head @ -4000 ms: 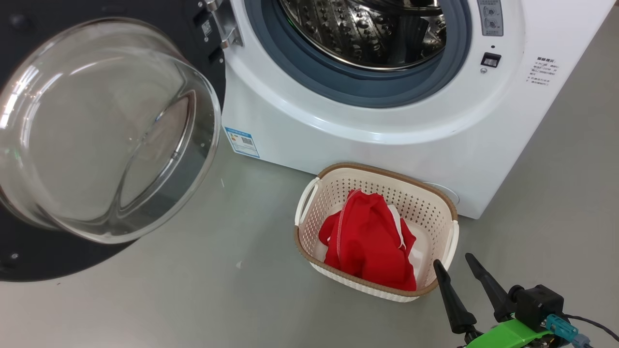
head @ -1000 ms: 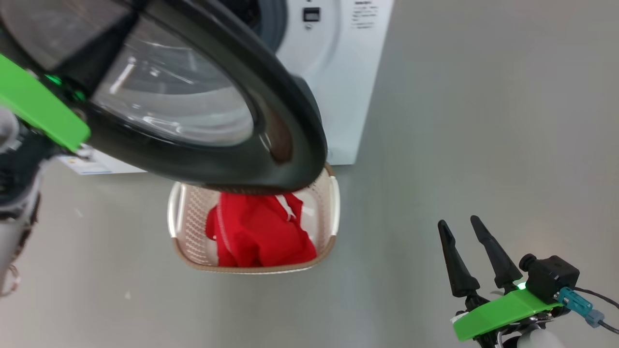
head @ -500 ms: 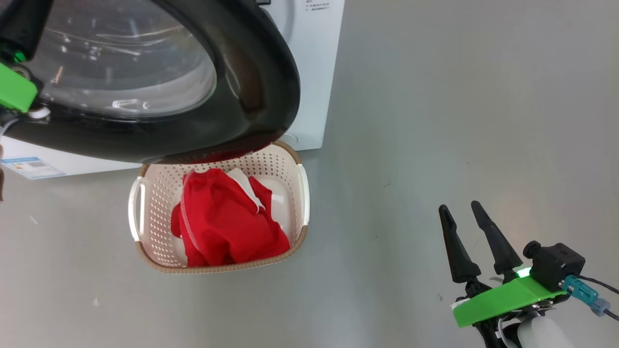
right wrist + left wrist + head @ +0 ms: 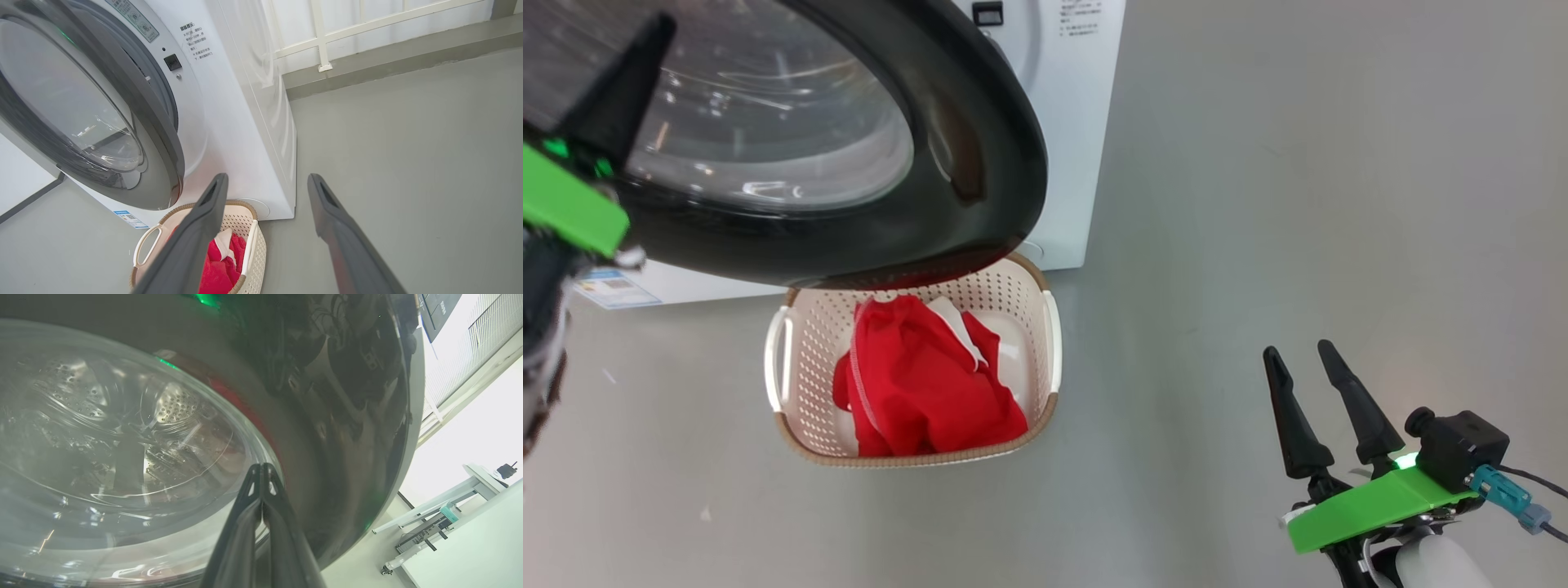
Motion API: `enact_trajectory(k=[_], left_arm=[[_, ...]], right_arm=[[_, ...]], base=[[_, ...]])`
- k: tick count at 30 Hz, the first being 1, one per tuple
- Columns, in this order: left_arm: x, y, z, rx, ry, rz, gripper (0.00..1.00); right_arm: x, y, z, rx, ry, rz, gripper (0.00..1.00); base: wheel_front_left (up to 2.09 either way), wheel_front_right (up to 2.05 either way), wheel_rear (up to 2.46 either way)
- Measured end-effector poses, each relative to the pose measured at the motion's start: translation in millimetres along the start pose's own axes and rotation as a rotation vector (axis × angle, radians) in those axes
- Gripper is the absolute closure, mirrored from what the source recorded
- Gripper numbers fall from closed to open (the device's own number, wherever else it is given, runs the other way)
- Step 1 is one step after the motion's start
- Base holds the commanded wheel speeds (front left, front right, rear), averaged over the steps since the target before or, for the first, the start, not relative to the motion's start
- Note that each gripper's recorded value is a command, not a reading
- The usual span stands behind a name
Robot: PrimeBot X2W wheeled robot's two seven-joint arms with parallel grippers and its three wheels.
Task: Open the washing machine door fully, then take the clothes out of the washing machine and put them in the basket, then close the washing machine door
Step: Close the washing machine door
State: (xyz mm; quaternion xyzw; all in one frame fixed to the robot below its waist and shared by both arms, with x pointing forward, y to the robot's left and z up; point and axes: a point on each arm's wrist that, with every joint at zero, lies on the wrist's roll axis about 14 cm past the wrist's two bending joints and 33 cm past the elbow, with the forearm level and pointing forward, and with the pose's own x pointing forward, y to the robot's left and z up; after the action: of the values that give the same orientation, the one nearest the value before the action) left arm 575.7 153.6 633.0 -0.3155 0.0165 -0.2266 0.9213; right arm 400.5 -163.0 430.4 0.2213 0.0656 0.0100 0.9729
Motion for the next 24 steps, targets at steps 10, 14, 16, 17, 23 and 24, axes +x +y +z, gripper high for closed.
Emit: enact_trajectory(k=[10,14,16,17,23,24], left_arm=[[-52,22,-20,-0.07,-0.039,0.088,0.82],[-78,38,-37,-0.092,-0.03,0.15,0.6],[-90,44,-43,-0.097,-0.027,0.177,0.51],[-95,46,-46,-0.1,-0.029,0.189,0.4],[-129,63,-72,-0.098,-0.019,0.267,0.0],[-133,65,-76,-0.104,-0.019,0.279,0.0]], right_arm=[[-2,14,2,-0.018,-0.006,0.043,0.0],[-7,17,-4,-0.04,0.013,0.053,0.0],[-8,19,-5,-0.042,0.016,0.06,0.0],[-8,20,-5,-0.041,0.016,0.064,0.0],[-8,24,-6,-0.043,0.021,0.074,0.0],[-8,24,-7,-0.043,0.023,0.075,0.0]], base=[[0.0,0.0,0.0],[0.0,0.0,0.0],[0.0,0.0,0.0],[0.0,0.0,0.0],[0.0,0.0,0.0],[0.0,0.0,0.0]])
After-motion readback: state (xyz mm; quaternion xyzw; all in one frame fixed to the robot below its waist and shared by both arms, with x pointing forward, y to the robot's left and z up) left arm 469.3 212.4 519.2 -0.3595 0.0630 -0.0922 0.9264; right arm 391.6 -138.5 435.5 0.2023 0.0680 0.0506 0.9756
